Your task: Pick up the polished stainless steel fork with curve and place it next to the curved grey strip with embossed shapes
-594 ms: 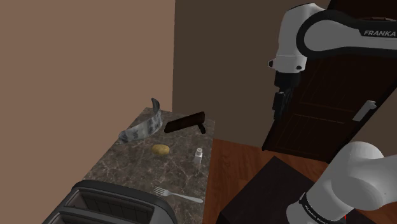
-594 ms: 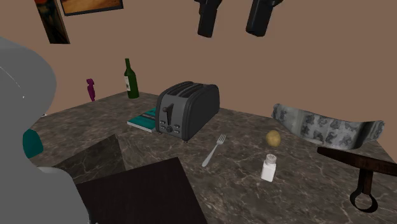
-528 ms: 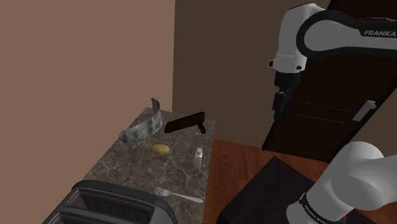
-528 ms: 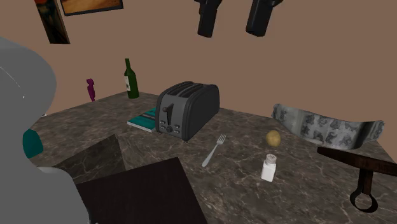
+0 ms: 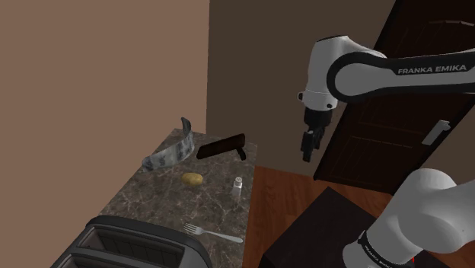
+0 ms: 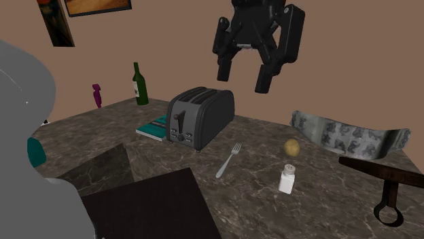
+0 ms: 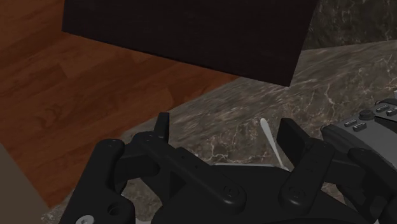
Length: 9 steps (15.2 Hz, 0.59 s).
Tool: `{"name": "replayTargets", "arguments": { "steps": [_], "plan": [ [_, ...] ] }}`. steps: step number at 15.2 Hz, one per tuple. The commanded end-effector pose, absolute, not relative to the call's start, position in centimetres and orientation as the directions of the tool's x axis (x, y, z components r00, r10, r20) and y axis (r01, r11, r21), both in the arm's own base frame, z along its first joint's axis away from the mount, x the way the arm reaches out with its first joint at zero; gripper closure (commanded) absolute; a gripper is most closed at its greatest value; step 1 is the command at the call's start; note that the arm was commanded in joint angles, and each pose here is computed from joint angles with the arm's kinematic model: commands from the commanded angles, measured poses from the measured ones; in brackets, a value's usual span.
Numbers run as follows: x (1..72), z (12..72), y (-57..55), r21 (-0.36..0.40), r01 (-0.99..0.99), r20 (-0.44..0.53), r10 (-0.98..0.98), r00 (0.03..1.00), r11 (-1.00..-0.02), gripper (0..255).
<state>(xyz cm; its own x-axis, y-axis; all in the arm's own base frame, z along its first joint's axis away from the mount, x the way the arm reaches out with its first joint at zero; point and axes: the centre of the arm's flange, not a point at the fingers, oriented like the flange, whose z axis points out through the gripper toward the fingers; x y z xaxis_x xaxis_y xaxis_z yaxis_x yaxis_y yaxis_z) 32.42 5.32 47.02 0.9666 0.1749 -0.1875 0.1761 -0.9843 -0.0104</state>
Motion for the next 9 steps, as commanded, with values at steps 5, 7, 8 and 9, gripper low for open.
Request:
{"name": "replayTargets", "arguments": {
  "steps": [5,7,8,9],
  "plan": [
    [34.8,41.1,9.5,-0.016,0.216,-0.148,0.216,0.965,-0.976,0],
    [35.6,39.2,11.0,-0.017,0.230,-0.136,0.230,0.964,-0.973,0],
    [36.0,38.2,11.7,-0.018,0.237,-0.130,0.237,0.963,-0.971,0],
    [36.4,37.3,12.5,-0.018,0.243,-0.124,0.244,0.962,-0.970,0]
  ]
}}
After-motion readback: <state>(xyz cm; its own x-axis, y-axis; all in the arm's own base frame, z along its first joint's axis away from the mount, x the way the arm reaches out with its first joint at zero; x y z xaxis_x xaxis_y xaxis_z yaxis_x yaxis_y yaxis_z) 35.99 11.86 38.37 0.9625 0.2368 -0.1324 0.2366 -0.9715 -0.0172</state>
